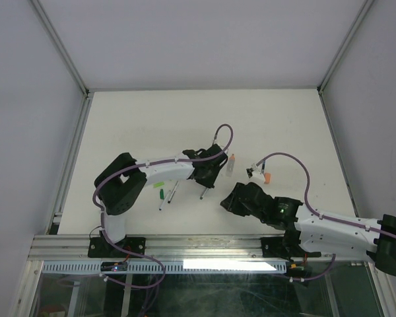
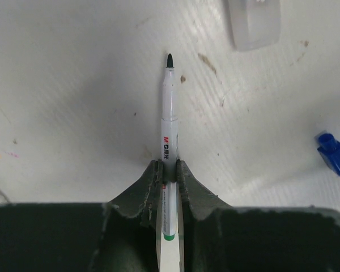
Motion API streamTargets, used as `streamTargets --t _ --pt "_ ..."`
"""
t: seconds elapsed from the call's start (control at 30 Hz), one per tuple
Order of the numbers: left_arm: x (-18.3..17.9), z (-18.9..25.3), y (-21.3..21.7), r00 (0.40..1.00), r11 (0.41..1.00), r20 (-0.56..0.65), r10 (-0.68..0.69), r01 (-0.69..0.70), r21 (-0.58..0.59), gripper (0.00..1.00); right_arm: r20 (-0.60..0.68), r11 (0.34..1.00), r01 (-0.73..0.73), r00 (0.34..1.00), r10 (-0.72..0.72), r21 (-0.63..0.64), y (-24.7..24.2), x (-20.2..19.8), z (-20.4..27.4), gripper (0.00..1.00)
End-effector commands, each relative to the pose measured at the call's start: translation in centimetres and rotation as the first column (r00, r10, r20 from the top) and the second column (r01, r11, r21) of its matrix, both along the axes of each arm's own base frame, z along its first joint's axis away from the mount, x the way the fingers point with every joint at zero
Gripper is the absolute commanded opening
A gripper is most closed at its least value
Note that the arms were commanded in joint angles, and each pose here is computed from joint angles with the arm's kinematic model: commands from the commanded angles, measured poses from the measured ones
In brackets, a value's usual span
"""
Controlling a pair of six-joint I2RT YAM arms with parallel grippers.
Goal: Insert the pens into the pen caps
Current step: Pick up the pen from the center of the board.
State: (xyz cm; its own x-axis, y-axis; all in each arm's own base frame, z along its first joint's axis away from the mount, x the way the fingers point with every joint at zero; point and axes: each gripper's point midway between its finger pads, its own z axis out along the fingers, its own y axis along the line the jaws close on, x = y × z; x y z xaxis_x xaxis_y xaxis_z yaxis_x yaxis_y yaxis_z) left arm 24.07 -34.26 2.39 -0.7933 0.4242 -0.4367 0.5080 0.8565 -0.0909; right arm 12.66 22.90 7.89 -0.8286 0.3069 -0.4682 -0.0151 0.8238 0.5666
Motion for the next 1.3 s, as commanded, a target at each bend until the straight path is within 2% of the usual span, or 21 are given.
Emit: streamTargets --t 0.0,0.27,0.77,0.9,1.1,1.17,1.27 --pt "-1.7 2.8 -0.8 0.999 0.991 -0.033 0.041 -0.045 -0.129 0.09 0.048 0.972 0.125 0.989 -0.137 0.201 2.1 2.5 2.1 0.31" --pt "-3.5 4.8 -2.3 0.992 0.957 -0.115 0.048 -0.079 -0.279 0.11 0.016 0.931 0.170 0.983 -0.185 0.322 3.9 3.3 1.4 0.35" --pt "-4.6 6.4 -3.2 0.987 0.927 -0.158 0.027 -0.084 -0.365 0.12 -0.083 0.902 0.240 0.971 -0.225 0.360 5.9 3.9 -1.0 0.36" --pt "-4.8 6.6 -3.3 0.986 0.921 -0.167 0.029 -0.092 -0.379 0.12 -0.092 0.897 0.246 0.969 -0.228 0.367 6.3 4.1 -1.2 0.29" --pt "-4.6 6.8 -3.0 0.986 0.915 -0.158 0.056 -0.114 -0.387 0.12 -0.083 0.899 0.238 0.971 -0.223 0.368 6.3 4.2 -1.1 0.07" --pt "-4.4 7.1 -2.9 0.986 0.909 -0.147 0.074 -0.127 -0.396 0.15 -0.074 0.904 0.219 0.976 -0.206 0.368 6.4 4.0 -0.9 0.03" --pt "-3.8 7.6 -2.5 0.985 0.898 -0.121 0.120 -0.160 -0.410 0.30 -0.070 0.905 0.186 0.983 -0.172 0.382 6.6 3.5 -0.5 0.00"
